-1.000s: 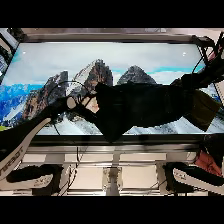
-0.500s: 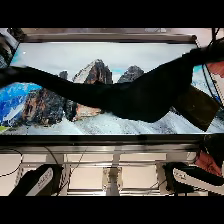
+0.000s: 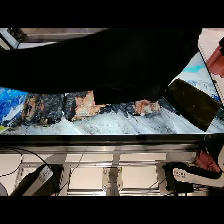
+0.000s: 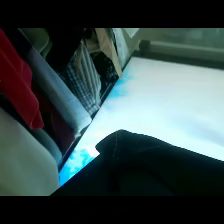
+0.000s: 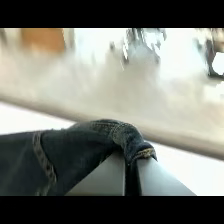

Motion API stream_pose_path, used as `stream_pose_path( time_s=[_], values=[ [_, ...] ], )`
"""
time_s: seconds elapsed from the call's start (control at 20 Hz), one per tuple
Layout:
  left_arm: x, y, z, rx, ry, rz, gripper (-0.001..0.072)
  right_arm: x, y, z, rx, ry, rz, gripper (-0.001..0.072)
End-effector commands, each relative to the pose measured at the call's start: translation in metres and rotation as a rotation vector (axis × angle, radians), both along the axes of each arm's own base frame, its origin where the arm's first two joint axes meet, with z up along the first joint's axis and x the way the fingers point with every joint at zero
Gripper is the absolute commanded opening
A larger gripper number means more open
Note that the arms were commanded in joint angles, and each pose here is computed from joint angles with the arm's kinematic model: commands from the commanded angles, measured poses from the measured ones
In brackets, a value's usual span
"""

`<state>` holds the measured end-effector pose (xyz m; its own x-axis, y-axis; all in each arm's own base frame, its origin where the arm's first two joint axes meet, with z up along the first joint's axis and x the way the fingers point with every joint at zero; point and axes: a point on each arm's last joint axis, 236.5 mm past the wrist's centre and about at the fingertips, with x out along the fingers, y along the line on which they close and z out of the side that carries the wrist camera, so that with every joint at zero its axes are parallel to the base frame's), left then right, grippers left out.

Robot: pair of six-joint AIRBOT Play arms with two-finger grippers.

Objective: Fold the clothes and pants, and hang the long-sleeved shirts on hangers.

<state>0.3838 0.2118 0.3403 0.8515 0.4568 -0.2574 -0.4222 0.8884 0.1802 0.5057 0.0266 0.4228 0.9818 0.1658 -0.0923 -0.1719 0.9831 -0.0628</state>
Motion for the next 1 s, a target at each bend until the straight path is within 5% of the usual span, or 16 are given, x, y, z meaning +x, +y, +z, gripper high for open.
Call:
stream_pose_path(
  time_s=[0.0,0.05,0.15,0.35,0.55,0.95],
  values=[
    [0.036,0.014,0.009,-0.101,-0.031,-0.012,0.0043,0.03,-0.023,0.026,0.478,-0.111,0.11,0.0021],
    [0.048,0.017,0.004,-0.134,0.011,-0.024,0.0043,0.037,-0.037,0.025,0.644,-0.106,0.159,0.0021],
    [0.068,0.015,-0.01,-0.214,0.099,-0.068,0.0043,0.035,-0.056,0.029,0.751,-0.126,0.238,0.0021],
    [0.074,-0.004,-0.06,-0.219,0.316,-0.209,0.0043,0.0,-0.077,-0.056,0.54,0.237,0.248,0.0024],
    [0.041,0.001,-0.113,-0.356,0.448,-0.206,0.0043,-0.089,-0.156,-0.199,0.294,0.846,-0.06,0.0024],
    [-0.045,-0.045,-0.239,-0.422,0.764,-0.311,0.0043,-0.181,-0.173,-0.295,0.437,1.081,-0.229,0.0023]
  ],
)
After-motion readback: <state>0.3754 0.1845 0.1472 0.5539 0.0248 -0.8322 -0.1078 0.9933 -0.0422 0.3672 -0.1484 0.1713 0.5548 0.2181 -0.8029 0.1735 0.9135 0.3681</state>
